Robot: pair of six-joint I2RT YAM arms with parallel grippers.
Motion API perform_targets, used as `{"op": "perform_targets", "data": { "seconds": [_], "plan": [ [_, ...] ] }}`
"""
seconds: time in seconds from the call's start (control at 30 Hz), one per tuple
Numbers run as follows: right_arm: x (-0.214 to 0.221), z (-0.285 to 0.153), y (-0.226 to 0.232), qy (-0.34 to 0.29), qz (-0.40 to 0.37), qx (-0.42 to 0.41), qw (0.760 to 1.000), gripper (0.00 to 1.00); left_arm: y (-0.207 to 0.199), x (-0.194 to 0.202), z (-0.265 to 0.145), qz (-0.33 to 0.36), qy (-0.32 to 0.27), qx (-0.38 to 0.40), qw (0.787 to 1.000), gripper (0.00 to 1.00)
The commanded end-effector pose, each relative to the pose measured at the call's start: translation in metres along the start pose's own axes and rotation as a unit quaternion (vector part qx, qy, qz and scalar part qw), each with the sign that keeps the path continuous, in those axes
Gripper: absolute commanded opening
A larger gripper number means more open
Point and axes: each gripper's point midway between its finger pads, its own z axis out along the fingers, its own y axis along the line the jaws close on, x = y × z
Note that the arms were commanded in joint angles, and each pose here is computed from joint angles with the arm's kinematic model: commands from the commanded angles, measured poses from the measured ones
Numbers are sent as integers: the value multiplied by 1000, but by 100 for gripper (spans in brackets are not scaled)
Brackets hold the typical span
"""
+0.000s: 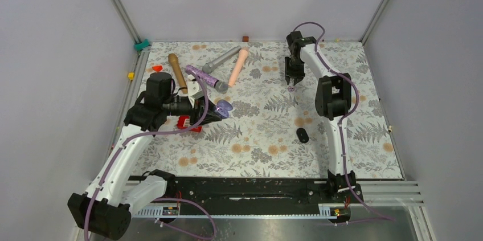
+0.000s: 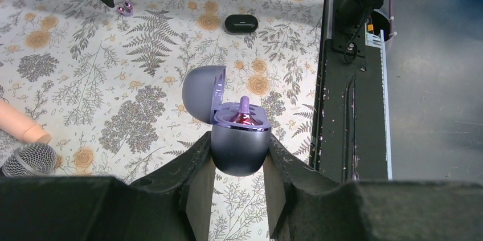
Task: Insert the wireless bluetooth earbuds into the charging case
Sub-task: Adjust the earbud at the center of the board.
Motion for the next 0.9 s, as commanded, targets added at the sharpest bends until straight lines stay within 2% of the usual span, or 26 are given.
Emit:
{"op": "perform_targets", "data": {
  "seconds": [0.0, 0.03, 0.1, 0.17, 0.43, 0.63, 0.87],
  "plan": [
    [-2, -3, -13, 9, 8, 21, 1000, 39, -7, -13, -3, 39, -25, 13, 999, 16],
    [-2, 0, -14, 10, 7, 23, 1000, 39, -8, -13, -3, 39, -26, 13, 999, 16],
    [-2, 4, -13, 13, 2, 22, 1000, 30, -9, -13, -4, 40, -27, 13, 999, 16],
    [-4, 4, -14, 15, 2, 23, 1000, 28, -9, -13, -4, 40, -27, 14, 999, 16],
    [12, -1, -9, 42, 4, 6, 999, 29, -10, -13, -4, 39, -28, 16, 999, 16],
    [25, -17, 7, 52, 23, -42, 998, 28, -9, -12, -4, 39, -27, 15, 999, 16],
    [49, -29, 24, 77, 15, -82, 994, 21, -10, -13, -4, 41, -28, 14, 999, 16]
  ]
}}
